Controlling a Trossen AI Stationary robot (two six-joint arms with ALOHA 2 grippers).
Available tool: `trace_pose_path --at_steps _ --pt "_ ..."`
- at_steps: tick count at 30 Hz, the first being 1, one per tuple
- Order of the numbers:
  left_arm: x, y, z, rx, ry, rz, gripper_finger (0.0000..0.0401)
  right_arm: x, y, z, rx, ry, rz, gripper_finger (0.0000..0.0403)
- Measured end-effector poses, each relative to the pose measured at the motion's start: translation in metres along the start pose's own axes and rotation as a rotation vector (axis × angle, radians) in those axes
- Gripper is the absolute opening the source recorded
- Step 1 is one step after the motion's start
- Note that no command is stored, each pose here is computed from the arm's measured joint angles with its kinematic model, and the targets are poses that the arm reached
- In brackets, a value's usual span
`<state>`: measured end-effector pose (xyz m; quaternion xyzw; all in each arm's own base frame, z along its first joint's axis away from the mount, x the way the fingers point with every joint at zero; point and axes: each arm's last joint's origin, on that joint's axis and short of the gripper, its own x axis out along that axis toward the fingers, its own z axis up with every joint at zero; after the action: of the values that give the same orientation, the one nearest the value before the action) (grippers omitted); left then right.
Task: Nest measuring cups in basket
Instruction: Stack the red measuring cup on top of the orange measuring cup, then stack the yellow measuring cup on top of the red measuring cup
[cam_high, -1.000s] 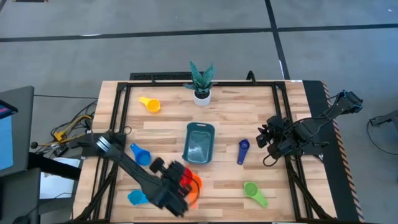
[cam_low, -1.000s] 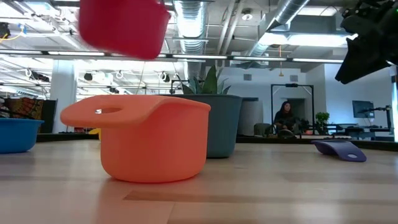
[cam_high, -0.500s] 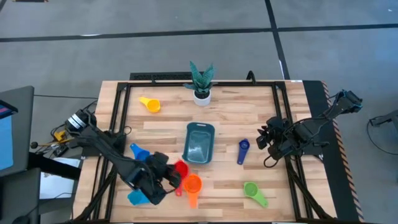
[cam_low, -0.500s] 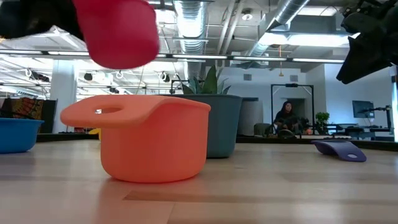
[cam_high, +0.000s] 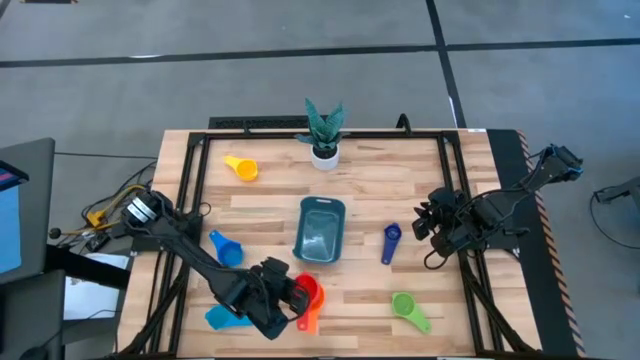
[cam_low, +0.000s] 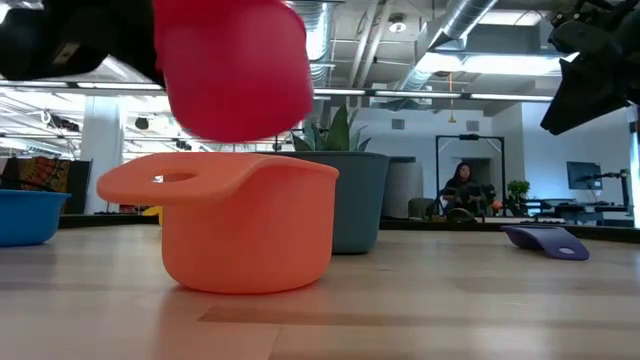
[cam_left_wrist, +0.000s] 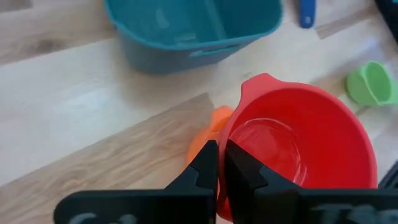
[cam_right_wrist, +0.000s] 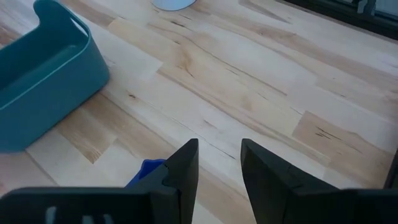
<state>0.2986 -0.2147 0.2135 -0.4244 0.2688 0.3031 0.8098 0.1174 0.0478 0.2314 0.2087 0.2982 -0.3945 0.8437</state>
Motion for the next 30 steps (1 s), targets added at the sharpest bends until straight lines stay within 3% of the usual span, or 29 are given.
trace_pose_path --at_steps 15,25,30 --pt "0.008 0.005 -0.006 0.035 -0.009 0.043 0.0055 0.000 0.000 0.000 -0.009 0.000 0.000 0.0149" --pt "0.012 0.004 -0.011 0.000 0.045 0.039 0.0076 0.000 0.000 0.000 -0.010 -0.001 0.001 0.0155" --pt "0.007 0.007 -0.006 0.077 0.053 0.071 0.0079 0.000 0.000 0.000 -0.013 -0.002 0.000 0.0152"
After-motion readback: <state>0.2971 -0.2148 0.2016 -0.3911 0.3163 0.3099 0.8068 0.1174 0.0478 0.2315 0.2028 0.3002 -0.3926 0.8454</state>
